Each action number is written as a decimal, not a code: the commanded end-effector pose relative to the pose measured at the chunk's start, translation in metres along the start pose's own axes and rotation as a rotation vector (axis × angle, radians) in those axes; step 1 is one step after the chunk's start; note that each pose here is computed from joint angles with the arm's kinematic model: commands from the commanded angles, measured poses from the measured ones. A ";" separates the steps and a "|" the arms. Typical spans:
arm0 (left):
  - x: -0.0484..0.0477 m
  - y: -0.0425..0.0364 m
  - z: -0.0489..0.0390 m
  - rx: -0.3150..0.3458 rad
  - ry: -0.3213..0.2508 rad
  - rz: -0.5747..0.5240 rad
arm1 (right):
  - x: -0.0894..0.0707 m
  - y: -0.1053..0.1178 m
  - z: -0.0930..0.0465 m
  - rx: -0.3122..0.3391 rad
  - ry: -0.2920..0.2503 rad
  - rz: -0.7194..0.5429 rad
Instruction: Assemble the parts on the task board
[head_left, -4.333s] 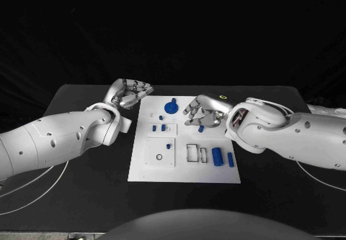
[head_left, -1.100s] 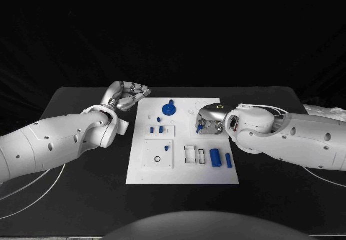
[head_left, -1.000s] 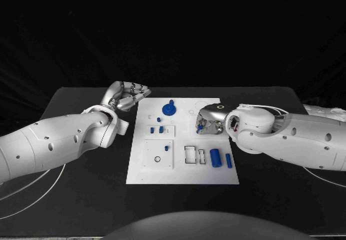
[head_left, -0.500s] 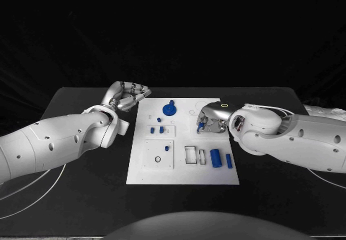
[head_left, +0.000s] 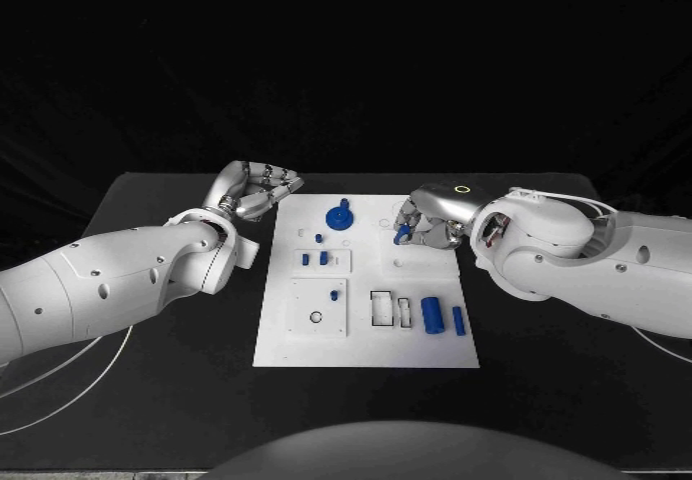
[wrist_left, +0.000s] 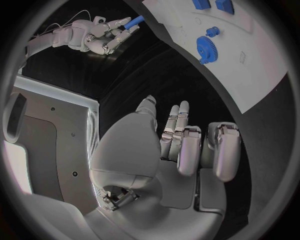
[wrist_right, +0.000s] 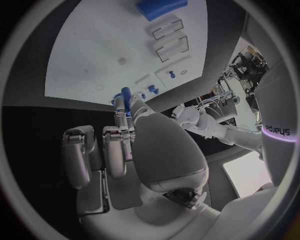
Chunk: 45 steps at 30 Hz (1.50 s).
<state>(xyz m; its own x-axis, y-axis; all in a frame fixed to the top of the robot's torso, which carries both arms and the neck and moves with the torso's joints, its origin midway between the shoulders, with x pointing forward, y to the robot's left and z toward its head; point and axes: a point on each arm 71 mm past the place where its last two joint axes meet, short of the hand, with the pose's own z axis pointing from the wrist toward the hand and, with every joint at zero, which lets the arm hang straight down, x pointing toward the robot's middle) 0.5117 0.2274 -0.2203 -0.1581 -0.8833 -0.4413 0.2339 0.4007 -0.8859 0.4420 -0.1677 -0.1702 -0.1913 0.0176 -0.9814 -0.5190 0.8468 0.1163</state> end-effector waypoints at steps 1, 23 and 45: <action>0.0029 -0.0016 0.0009 0.010 0.017 -0.004 | -0.002 0.009 0.001 -0.027 -0.001 0.039; 0.0056 -0.0002 0.0063 0.013 0.021 0.003 | 0.016 0.095 0.032 -0.291 0.066 0.028; 0.0094 -0.0020 0.0076 0.032 0.042 0.020 | 0.047 0.132 0.046 -0.375 0.171 -0.033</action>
<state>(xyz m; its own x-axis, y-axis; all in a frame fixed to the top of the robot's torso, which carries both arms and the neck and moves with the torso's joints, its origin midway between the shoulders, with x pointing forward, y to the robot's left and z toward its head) 0.5177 0.2198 -0.2219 -0.1729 -0.8690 -0.4636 0.2534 0.4156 -0.8735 0.4046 -0.0323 -0.2047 -0.3054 -0.0603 -0.9503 -0.7649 0.6100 0.2071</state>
